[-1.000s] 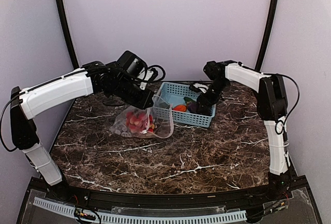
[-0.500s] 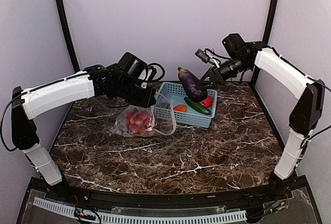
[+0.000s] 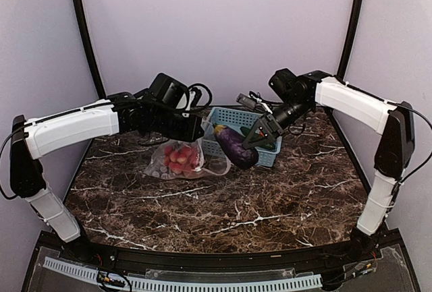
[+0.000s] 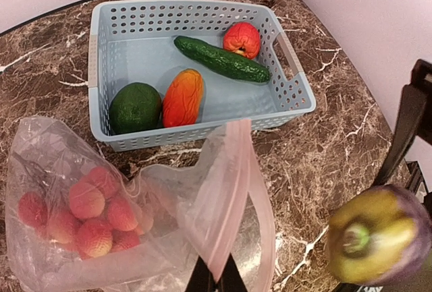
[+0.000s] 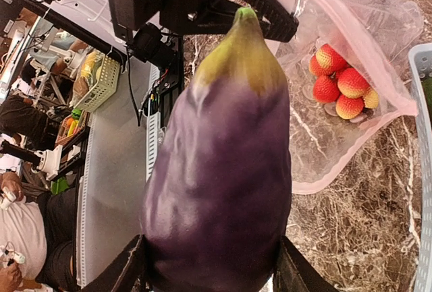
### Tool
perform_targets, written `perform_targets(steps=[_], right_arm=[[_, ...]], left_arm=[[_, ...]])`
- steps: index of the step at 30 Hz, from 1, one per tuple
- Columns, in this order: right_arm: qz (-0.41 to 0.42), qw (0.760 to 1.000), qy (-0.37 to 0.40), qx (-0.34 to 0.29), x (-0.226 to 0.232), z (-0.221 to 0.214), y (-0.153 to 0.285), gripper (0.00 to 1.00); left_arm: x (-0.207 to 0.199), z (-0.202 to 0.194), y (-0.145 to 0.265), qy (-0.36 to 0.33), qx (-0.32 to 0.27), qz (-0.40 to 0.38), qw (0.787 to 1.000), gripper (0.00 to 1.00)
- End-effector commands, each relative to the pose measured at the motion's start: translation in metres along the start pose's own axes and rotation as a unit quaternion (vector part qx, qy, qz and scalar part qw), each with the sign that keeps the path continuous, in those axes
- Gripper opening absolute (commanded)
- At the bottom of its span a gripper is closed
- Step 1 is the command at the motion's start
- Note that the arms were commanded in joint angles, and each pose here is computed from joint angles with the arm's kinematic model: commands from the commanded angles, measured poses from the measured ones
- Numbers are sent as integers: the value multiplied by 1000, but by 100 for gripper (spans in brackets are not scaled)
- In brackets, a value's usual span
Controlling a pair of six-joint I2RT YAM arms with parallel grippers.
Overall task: Place the food in the zip-top bag and seal the zipper
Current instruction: Place the fake vegetable in the zipper food storage bag.
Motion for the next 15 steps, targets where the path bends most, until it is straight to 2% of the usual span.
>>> perform_targets(steps=[1,6,15], right_arm=[[30,999,-42,16,-9,1,-15,35],[51,994,-82,42,-18,-3,-33,36],[10,991,-125,52,-50,15,-50,40]], left_arm=[[-2,10,22,2,-40,-21,999,1],[-5,8,24,1,-46,-40,998,1],[-22,-1,14,-6,-23,-130,991,1]])
Point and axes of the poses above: each gripper's point midway between its finger pads, its own y axis back along the fingers, its own x axis along the line the jaws close on, z = x × y, the point moved 7 cm from there along y, back along the fingers, and after that the axes turned 2 degrees about -y, right-handed, at the moved point
